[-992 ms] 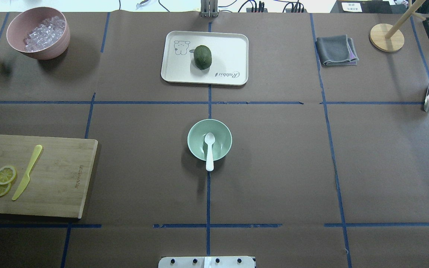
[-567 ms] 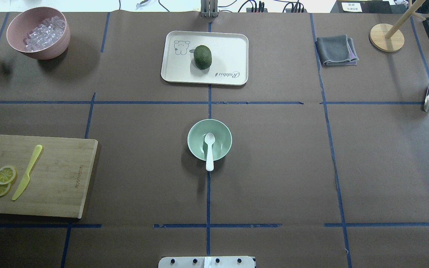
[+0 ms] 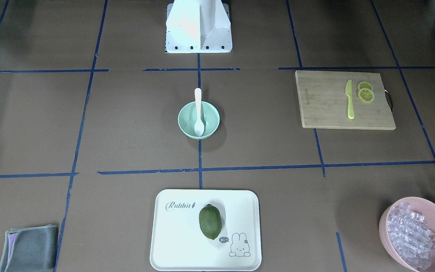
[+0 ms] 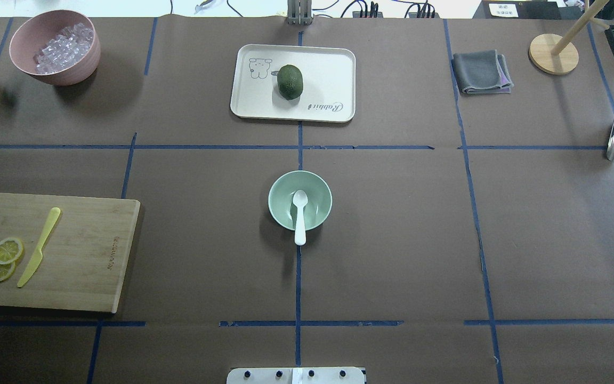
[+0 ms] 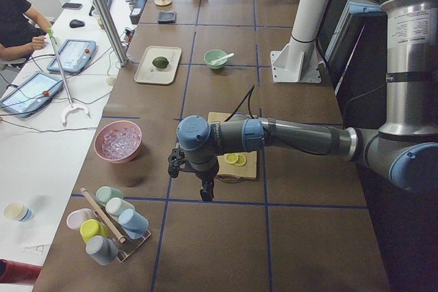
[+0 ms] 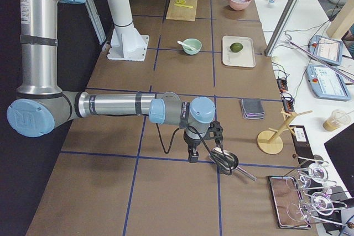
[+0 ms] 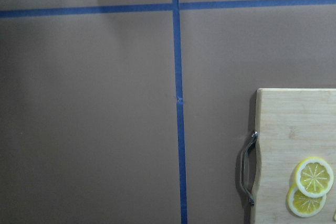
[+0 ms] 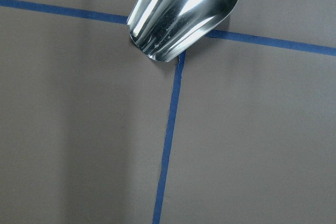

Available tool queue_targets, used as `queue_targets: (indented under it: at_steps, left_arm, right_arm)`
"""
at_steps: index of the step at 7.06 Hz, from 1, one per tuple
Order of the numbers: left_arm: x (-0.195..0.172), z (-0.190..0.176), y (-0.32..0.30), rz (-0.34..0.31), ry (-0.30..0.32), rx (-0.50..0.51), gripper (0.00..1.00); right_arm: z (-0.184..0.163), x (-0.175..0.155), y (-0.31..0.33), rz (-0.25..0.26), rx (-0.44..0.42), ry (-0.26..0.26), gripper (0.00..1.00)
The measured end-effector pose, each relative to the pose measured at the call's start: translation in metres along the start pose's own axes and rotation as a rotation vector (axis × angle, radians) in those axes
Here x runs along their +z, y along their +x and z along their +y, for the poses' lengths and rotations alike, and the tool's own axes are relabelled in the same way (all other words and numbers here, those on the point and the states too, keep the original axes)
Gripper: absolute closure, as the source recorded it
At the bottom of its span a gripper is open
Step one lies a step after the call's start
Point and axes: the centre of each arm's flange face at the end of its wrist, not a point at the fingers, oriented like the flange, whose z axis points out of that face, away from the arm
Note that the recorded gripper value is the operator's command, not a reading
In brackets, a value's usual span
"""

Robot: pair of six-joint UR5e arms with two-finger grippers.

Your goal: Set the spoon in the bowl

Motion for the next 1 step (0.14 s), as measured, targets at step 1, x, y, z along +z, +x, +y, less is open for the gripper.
queue_targets:
  at_steps: [1]
  left_arm:
    - [0.0018, 0.0031, -0.0013, 0.001, -0.003, -0.003, 0.00]
  right_arm:
    - [0.0003, 0.0006, 0.0005, 0.000, 0.001, -0.001, 0.00]
